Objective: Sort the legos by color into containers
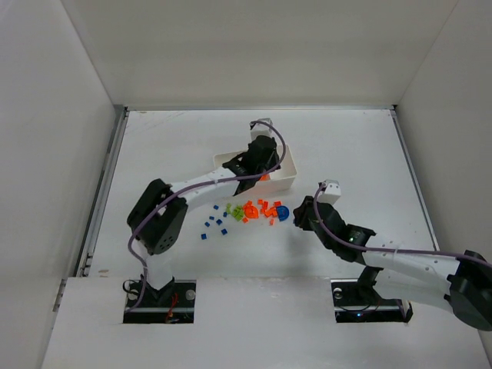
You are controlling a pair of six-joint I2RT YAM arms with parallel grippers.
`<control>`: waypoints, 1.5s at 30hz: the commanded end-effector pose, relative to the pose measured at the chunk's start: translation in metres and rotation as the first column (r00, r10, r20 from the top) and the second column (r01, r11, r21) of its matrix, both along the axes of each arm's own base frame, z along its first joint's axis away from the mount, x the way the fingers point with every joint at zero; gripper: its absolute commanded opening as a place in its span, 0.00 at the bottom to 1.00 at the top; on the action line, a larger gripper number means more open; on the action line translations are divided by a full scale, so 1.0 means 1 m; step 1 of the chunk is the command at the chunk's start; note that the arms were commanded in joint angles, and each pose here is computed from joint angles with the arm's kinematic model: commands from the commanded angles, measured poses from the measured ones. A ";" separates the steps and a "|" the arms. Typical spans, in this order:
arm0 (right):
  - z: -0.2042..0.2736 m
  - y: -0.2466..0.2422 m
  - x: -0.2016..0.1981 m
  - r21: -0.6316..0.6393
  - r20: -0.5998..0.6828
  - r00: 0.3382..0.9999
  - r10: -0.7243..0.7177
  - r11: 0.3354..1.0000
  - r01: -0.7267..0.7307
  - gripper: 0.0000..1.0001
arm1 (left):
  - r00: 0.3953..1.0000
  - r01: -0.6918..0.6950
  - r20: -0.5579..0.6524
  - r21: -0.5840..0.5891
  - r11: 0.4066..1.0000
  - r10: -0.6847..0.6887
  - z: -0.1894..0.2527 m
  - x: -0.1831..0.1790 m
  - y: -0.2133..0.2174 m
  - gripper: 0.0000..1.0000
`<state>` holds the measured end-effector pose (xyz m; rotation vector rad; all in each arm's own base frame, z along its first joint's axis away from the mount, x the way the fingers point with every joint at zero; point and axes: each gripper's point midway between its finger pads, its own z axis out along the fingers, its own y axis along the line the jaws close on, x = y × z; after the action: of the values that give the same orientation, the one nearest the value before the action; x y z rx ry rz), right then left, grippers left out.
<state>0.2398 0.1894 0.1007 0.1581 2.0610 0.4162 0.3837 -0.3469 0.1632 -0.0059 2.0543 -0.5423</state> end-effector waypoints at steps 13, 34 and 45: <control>-0.007 0.026 0.002 -0.043 -0.011 0.996 0.086 0.995 -0.086 0.47 | 0.999 0.051 0.014 -0.005 0.999 -0.051 0.000 0.023 -0.024 0.46; -0.038 0.042 0.040 0.050 -0.109 0.989 0.098 0.994 -0.093 0.34 | 0.987 -0.139 -0.080 0.029 0.990 0.141 -0.047 -0.120 0.149 0.33; -0.058 0.031 0.044 0.027 -0.155 0.988 0.020 1.000 -0.016 0.30 | 0.956 -0.213 -0.177 0.131 0.968 0.235 -0.098 -0.164 0.201 0.32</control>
<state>0.2698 0.2175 0.0258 0.1342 2.2824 0.4322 0.2265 -0.1605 0.0696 -0.1857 2.2328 -0.3466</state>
